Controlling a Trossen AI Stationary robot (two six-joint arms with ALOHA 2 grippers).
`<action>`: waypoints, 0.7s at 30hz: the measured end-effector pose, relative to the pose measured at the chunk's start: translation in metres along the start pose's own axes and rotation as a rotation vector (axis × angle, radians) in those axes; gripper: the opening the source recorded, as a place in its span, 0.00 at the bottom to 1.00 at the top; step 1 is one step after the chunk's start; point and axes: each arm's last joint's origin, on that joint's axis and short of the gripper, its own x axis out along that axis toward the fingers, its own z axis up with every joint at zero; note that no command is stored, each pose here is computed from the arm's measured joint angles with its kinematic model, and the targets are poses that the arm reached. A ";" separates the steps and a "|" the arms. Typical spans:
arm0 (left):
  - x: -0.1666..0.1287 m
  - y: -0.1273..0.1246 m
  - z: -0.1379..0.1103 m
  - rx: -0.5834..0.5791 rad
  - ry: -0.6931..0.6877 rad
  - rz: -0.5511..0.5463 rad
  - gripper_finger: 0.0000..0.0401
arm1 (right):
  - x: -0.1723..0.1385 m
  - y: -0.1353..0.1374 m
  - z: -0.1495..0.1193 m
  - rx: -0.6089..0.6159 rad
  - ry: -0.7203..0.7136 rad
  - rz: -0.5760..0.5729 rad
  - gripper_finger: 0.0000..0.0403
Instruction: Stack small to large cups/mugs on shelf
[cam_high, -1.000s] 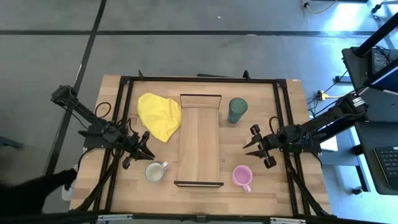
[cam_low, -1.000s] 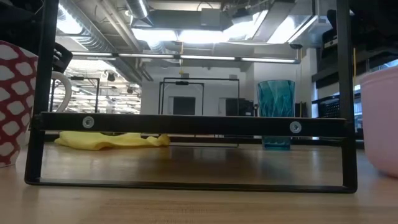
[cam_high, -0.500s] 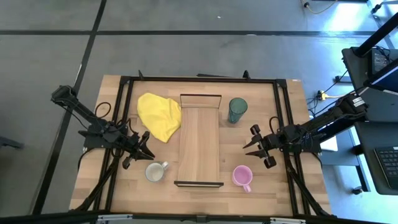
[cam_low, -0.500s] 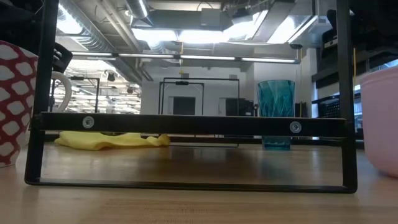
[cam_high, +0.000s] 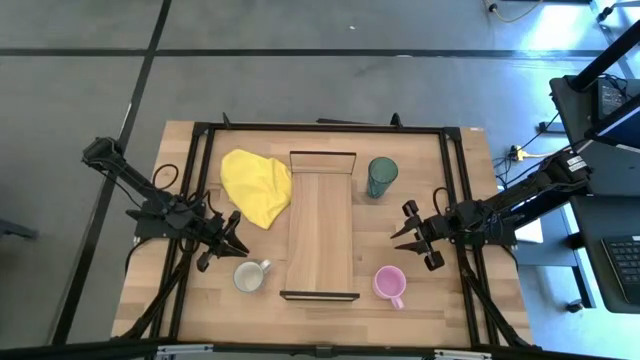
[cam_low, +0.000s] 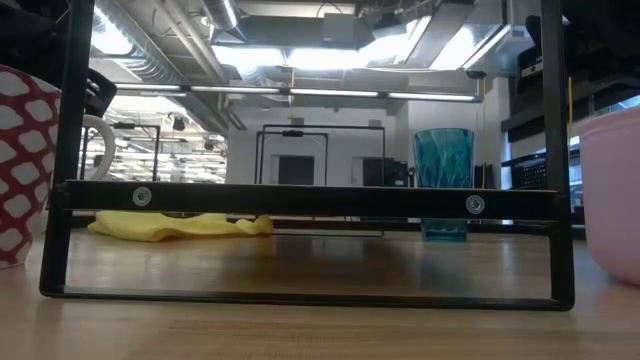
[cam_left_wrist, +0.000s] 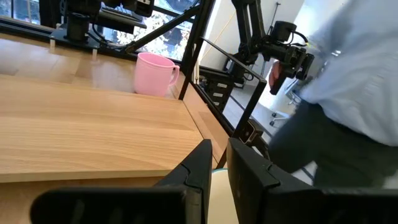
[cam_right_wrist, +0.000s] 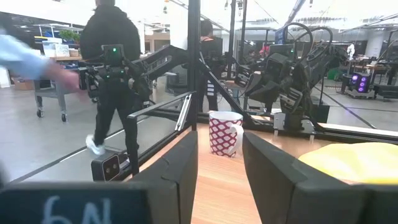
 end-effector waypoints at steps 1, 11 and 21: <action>0.000 0.000 0.000 0.000 0.000 0.000 0.11 | 0.000 0.000 0.000 0.000 -0.001 0.000 0.32; 0.000 0.000 0.000 0.000 -0.001 0.000 0.11 | 0.000 0.000 0.011 0.025 -0.115 -0.004 0.32; -0.008 -0.006 0.037 -0.178 -0.434 0.053 0.11 | 0.019 -0.005 0.069 -0.003 -0.396 -0.125 0.32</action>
